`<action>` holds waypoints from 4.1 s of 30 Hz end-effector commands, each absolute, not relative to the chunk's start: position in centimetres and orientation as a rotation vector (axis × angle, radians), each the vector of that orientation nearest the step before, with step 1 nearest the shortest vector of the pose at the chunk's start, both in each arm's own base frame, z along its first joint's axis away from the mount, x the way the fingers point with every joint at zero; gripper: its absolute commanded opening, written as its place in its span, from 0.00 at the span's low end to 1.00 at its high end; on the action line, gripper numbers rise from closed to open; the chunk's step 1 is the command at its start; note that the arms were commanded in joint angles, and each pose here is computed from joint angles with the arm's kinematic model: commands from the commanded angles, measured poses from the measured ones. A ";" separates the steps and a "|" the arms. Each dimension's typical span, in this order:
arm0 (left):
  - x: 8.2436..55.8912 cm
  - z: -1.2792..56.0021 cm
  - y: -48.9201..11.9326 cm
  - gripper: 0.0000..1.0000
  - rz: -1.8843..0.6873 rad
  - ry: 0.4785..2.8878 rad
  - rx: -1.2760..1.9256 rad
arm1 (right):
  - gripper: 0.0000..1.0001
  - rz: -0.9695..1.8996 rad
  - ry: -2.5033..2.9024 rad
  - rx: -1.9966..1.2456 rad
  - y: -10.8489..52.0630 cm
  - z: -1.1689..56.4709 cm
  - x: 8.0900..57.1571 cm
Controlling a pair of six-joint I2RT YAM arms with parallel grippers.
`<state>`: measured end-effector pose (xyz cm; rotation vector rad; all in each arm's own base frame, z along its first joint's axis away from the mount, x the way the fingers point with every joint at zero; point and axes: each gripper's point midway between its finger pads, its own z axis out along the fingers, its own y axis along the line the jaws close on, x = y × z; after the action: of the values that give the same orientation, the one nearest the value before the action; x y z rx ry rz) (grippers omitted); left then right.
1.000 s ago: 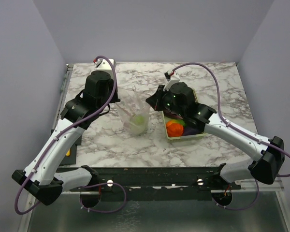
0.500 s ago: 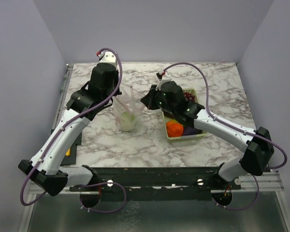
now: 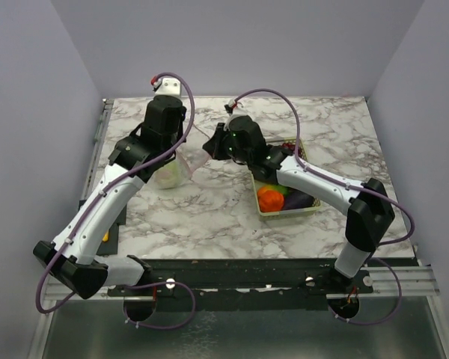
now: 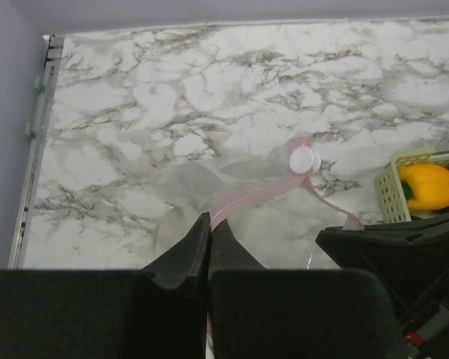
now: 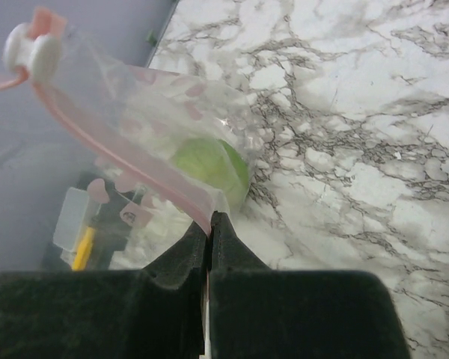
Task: Place the food in the zip-top bag and seal the zipper
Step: Adjust the zipper food storage bag at the center of the board, then pick up the fake vegetable from the bin.
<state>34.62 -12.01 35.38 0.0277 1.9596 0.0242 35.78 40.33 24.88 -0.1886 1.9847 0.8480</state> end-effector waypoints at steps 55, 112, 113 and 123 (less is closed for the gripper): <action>32.9 22.8 -18.7 0.00 -0.334 2.160 0.246 | 0.74 0.402 2.115 -0.174 22.1 23.7 26.2; 32.7 22.9 -18.4 0.00 -0.325 2.153 0.242 | 0.80 0.179 2.468 -0.204 19.3 9.6 24.4; 32.7 22.9 -18.4 0.00 -0.325 2.154 0.241 | 0.77 0.177 2.462 -0.201 19.2 9.8 24.5; 32.7 22.8 -18.4 0.00 -0.324 2.156 0.242 | 0.58 0.163 2.378 -0.182 18.2 13.3 25.0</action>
<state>32.72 -18.70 22.39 0.2600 2.1738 -0.3215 24.41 18.90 11.06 -0.1982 2.4355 0.1794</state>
